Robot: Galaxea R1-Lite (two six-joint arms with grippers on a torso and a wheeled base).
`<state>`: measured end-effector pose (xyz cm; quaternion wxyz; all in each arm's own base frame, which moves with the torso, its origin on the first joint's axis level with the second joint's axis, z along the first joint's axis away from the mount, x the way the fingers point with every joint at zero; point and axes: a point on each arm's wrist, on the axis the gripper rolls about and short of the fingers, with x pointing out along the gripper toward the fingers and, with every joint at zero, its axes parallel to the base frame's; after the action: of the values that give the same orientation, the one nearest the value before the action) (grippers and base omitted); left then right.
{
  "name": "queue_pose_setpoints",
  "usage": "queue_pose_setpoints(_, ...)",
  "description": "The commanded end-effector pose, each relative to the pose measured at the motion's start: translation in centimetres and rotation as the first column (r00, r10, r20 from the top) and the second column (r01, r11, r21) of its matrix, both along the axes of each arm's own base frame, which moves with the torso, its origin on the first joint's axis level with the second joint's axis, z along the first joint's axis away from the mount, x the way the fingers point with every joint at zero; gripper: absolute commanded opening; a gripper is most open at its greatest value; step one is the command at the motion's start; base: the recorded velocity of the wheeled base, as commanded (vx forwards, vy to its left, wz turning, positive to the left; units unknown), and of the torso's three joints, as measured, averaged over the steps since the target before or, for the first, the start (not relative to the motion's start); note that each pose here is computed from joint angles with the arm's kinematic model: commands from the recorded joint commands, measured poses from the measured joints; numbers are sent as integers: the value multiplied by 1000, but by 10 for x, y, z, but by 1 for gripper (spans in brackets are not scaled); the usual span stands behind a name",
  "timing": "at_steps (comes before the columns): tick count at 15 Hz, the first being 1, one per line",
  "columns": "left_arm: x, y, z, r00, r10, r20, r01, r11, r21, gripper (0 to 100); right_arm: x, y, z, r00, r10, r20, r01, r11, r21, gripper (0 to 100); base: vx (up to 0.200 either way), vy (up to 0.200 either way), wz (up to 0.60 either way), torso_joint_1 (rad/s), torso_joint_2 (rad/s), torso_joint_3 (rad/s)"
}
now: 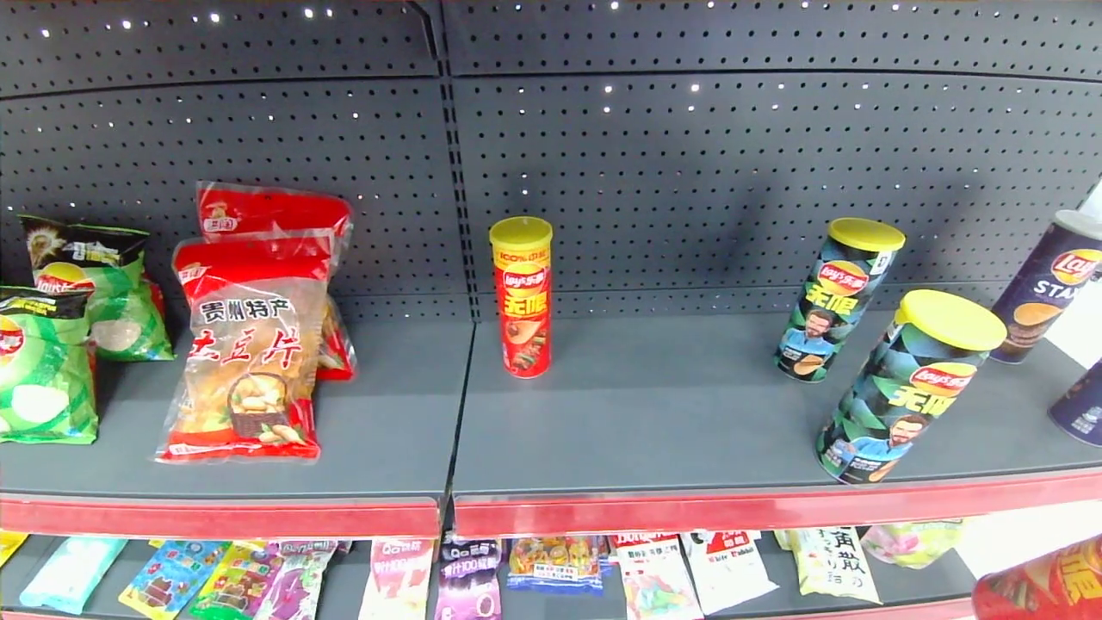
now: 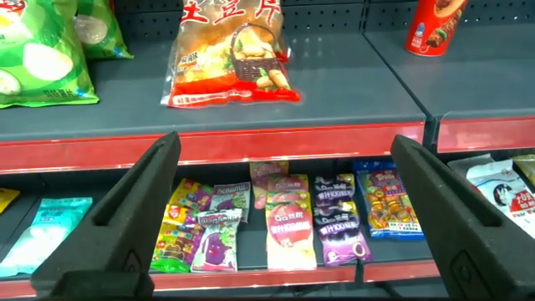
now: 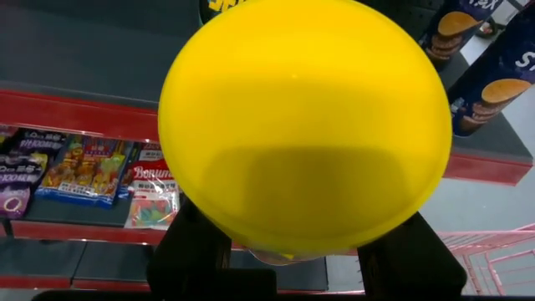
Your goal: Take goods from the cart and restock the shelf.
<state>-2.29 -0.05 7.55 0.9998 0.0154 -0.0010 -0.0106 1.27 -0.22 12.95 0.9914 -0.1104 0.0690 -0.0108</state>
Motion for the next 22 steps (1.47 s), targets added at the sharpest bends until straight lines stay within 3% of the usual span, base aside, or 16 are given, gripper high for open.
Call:
queue_pose_setpoints(1,0,0,0,1000,0,0,0,1000,0,100,0,0,0,1000,0,-1,0,1000,-1,0,0,0,-600,2,-2,2)
queue_pose_setpoints(4,0,0,0,1000,0,0,0,1000,0,100,0,0,0,1000,0,-3,0,1000,-1,0,0,0,-600,2,4,7)
queue_pose_setpoints(14,1,0,0,1000,-3,-14,3,1000,3,100,-1,0,-4,1000,0,-2,0,1000,2,0,0,0,0,0,0,0)
queue_pose_setpoints(17,3,0,1,999,-29,-37,30,999,13,100,-9,-1,-7,999,8,49,-9,1000,15,0,0,0,0,0,0,0)
queue_pose_setpoints(19,4,-1,5,996,-81,-44,82,997,11,100,-16,0,-13,992,86,88,-88,996,16,0,0,0,0,0,0,0)
queue_pose_setpoints(20,9,-1,41,994,-92,-55,92,996,-2,100,-16,0,-14,992,97,87,-98,995,16,0,0,0,0,0,0,0)
queue_pose_setpoints(21,34,-2,89,990,-83,-117,73,993,-88,100,-15,0,-13,992,94,82,-95,995,17,0,0,0,0,0,0,0)
queue_pose_setpoints(22,67,-3,128,984,-85,-154,50,975,-216,100,-14,0,-14,993,90,77,-92,996,19,0,0,0,0,0,0,0)
